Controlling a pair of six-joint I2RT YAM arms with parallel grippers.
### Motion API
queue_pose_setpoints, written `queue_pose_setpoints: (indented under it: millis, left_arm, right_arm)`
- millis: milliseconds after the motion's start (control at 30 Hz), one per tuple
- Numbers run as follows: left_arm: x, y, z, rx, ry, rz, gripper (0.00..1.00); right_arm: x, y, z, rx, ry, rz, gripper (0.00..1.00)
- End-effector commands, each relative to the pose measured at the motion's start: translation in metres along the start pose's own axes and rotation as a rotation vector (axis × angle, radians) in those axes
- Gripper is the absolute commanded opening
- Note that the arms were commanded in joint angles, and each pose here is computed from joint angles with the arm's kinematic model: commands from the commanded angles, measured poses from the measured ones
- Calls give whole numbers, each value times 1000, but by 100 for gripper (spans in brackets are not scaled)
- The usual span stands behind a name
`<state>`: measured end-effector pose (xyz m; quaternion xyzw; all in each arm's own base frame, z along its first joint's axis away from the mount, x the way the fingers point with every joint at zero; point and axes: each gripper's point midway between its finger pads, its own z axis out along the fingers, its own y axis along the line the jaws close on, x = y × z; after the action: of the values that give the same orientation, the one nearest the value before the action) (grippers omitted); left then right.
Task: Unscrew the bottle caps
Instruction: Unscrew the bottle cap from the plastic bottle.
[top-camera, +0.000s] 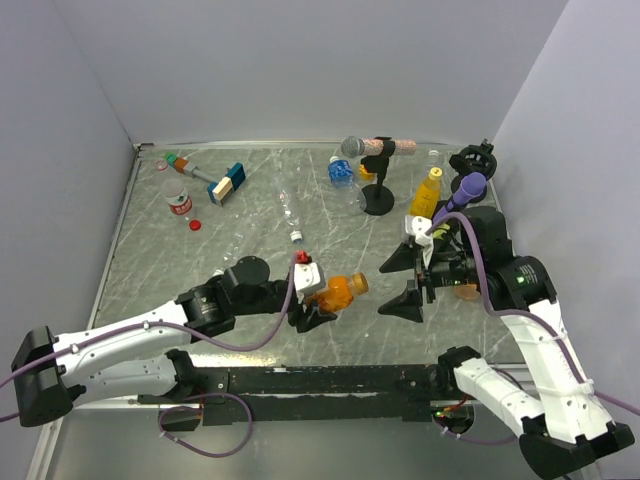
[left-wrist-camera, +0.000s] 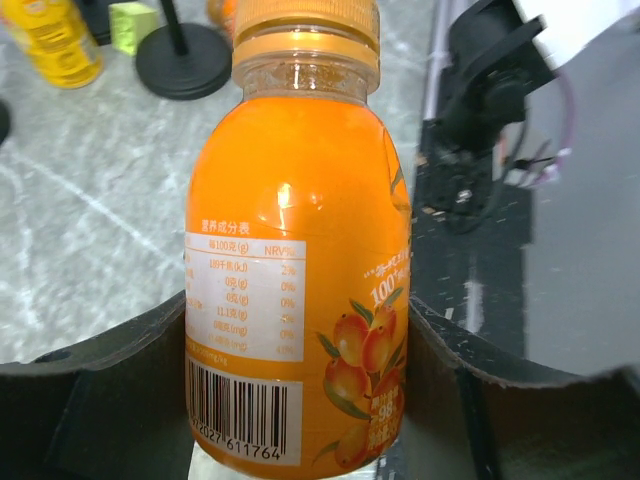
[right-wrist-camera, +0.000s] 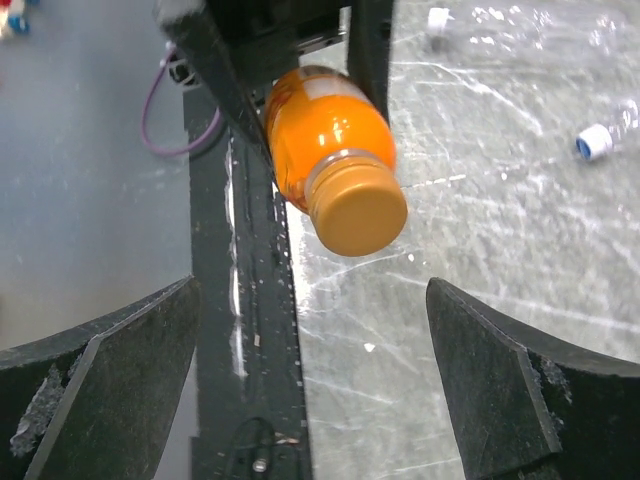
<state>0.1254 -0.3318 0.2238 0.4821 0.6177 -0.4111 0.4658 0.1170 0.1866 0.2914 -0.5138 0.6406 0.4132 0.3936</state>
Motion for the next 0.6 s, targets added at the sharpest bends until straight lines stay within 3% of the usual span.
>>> queue_pose_setpoints:
  millis: [0,567]
  left_arm:
    - [-18,19,-2,-148,-27,96,12]
    - [-21,29,5,-268,-27,163,12]
  right_arm:
    - [-14,-7,-7,73,-33,107,99]
    - [-19,-23,-6,-17,-31,431,99]
